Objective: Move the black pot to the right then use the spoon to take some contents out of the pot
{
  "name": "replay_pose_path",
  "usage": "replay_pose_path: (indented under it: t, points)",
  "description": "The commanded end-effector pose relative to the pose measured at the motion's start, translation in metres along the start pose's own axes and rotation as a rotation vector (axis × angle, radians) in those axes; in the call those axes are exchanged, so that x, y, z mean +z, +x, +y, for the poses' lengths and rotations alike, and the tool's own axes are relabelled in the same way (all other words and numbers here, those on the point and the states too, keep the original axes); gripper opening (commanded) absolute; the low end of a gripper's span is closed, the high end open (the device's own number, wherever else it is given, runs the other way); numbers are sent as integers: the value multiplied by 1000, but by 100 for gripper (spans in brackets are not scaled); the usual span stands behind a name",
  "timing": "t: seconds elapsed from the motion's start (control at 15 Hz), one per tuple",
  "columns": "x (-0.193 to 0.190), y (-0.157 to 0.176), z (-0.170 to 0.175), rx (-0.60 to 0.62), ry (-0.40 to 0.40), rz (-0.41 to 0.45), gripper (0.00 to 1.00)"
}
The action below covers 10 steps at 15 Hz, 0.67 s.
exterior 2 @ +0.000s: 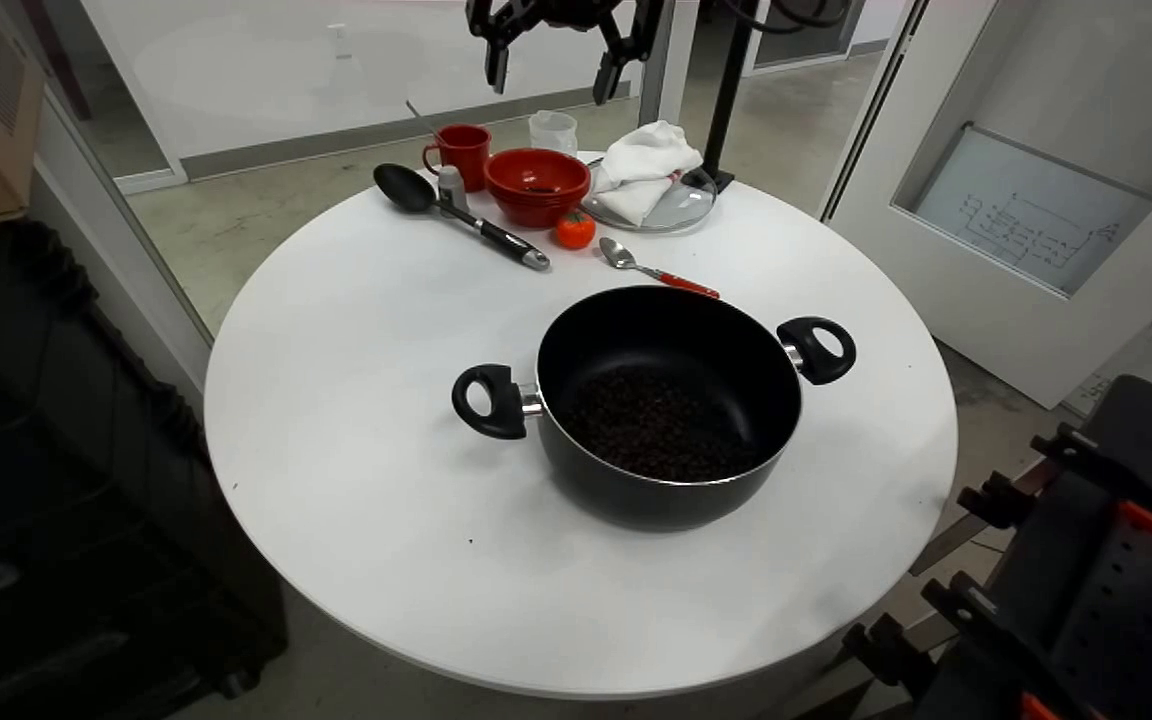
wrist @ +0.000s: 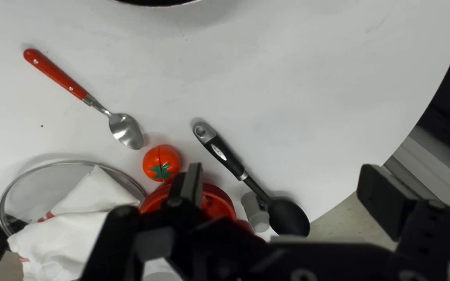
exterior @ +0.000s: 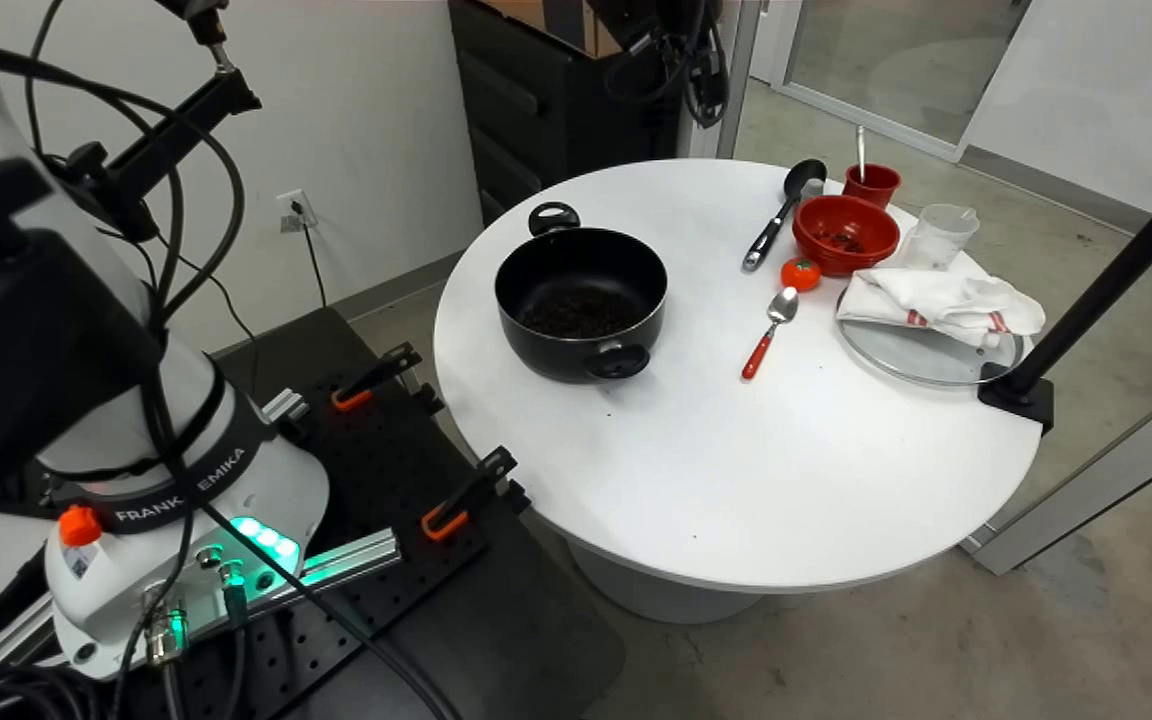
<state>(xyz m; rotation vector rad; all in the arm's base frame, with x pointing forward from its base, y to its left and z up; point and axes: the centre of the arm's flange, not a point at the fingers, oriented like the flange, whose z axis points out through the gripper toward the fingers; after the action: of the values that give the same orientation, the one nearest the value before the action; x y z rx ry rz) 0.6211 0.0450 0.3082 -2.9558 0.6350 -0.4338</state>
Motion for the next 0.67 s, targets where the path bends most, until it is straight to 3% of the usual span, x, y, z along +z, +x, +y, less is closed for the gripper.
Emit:
replay_pose_path:
  t: [0.0, 0.2, 0.27, 0.47, 0.6]
  points:
    - [8, -15, -14, 142, 25, -8, 100]
    - [12, -22, -26, 209, 73, -11, 100]
    - [12, -19, -17, 159, 40, -20, 100]
    - [12, -23, -24, 183, 57, -28, 100]
    - [11, -22, -19, 205, 83, 94, 100]
